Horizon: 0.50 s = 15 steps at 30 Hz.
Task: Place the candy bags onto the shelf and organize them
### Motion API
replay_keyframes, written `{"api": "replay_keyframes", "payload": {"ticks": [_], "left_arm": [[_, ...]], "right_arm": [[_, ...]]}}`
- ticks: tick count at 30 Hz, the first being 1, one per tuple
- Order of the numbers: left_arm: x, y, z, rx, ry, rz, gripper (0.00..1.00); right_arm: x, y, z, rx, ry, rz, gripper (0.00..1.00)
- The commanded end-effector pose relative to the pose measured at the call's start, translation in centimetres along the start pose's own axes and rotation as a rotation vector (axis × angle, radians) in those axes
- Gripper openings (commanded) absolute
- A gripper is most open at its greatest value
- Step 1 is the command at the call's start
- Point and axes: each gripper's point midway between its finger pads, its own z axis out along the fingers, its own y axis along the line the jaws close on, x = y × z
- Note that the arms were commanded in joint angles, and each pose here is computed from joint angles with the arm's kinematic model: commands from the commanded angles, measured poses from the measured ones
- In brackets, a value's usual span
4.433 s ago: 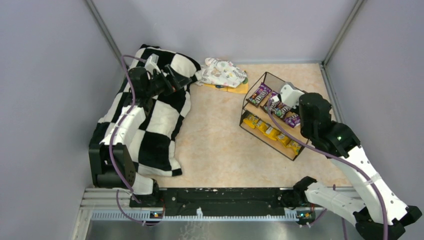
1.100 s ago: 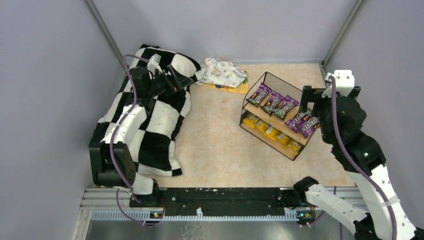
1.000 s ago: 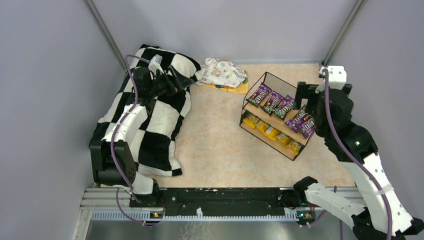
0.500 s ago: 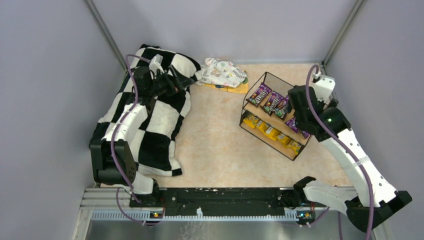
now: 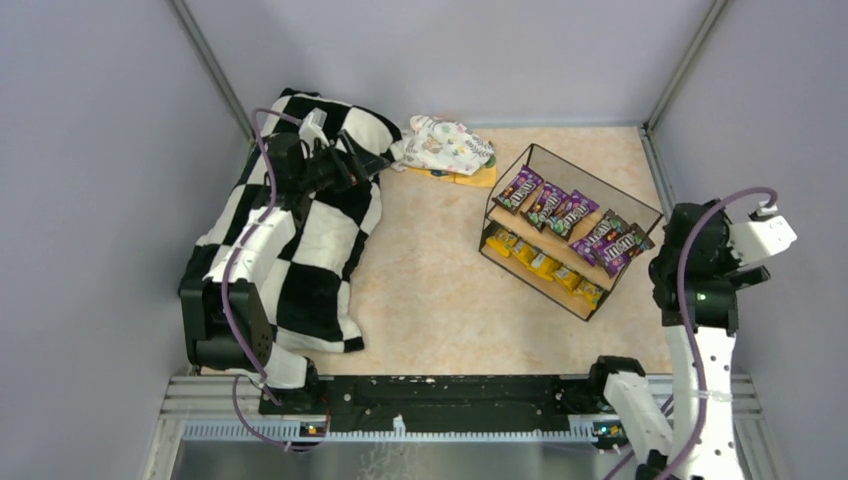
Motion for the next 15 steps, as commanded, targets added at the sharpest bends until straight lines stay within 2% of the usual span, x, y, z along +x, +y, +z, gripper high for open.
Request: {"api": "replay_keyframes", "payload": {"ticks": [1, 7, 9, 15], "left_arm": [[-1.1, -1.8, 0.2, 0.049, -0.022, 0.046, 0.98], [-0.8, -2.2, 0.3, 0.065, -0.013, 0.044, 0.98], [-0.7, -2.4, 0.3, 0.077, -0.009, 0.04, 0.98], [-0.7, -3.0, 0.2, 0.098, -0.01, 0.034, 0.98]], "right_arm": [[1.4, 0.9, 2.2, -0.059, 0.089, 0.16, 0.93], [4.0, 2.9, 2.2, -0.224, 0.142, 0.178, 0.96], [4.7, 2.4, 2.8, -0.211, 0.155, 0.15, 0.95], [6.5, 3.2, 2.6, -0.285, 0.238, 0.175, 0.82]]}}
